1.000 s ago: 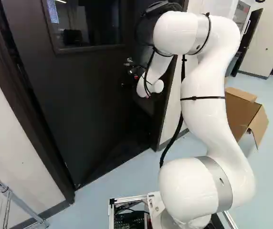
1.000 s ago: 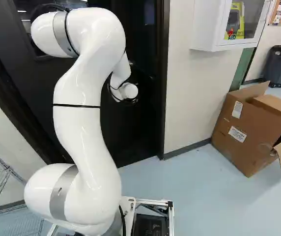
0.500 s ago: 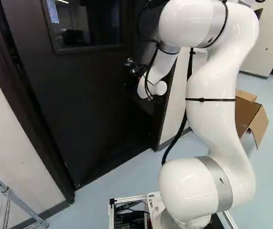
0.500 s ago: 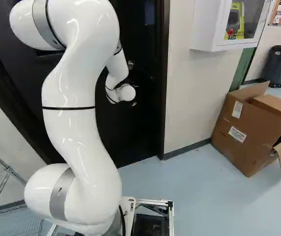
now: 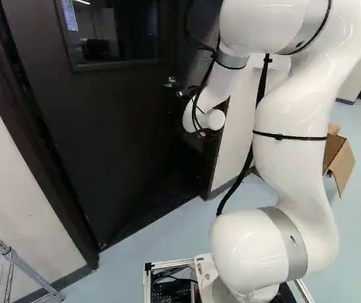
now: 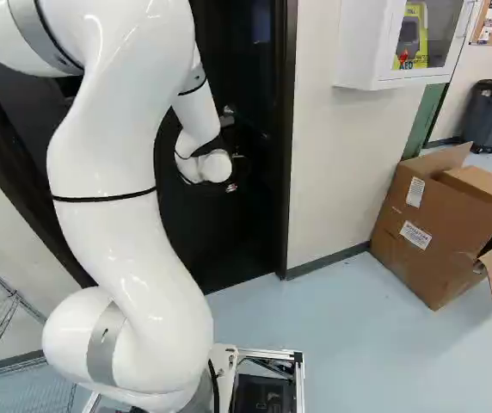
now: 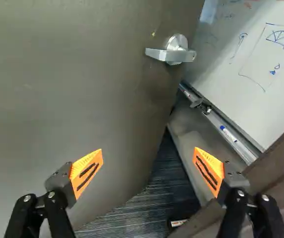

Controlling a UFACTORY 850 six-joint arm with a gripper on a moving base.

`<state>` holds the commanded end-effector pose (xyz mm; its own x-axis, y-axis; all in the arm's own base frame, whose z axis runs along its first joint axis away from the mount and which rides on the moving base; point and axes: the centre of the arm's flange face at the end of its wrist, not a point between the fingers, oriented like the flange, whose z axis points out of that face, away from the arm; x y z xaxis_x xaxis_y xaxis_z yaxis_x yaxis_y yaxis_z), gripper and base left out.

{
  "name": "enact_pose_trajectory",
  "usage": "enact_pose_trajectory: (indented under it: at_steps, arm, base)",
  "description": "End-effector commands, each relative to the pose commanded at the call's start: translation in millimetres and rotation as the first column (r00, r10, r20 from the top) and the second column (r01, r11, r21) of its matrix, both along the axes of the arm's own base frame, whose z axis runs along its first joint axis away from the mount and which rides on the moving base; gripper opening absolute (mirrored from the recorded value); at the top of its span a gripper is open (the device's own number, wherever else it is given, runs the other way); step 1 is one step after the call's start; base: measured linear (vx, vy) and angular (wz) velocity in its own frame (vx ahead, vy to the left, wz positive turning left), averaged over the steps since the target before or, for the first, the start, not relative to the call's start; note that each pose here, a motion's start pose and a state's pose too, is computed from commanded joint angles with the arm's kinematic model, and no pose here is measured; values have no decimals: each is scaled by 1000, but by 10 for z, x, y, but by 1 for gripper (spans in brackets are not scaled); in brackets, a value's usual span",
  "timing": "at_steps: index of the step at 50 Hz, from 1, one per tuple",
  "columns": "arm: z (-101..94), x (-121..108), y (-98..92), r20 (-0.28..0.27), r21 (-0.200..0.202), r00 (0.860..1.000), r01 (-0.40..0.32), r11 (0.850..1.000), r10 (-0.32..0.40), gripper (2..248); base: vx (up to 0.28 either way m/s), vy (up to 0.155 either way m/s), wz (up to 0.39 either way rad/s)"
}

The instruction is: Open the door and move inside

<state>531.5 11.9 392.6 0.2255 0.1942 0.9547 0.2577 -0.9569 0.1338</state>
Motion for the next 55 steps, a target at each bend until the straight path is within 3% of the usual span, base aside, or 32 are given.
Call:
enact_pose_trajectory:
  at_steps: [23, 55]
  arm:
    - [32, -452, -43, -35, 50, 994, 109, 993, -107, 247]
    - [36, -1105, -42, -87, 106, 970, 234, 967, -225, 247]
  base:
    - [0, 0, 0]
    - [0, 0, 0]
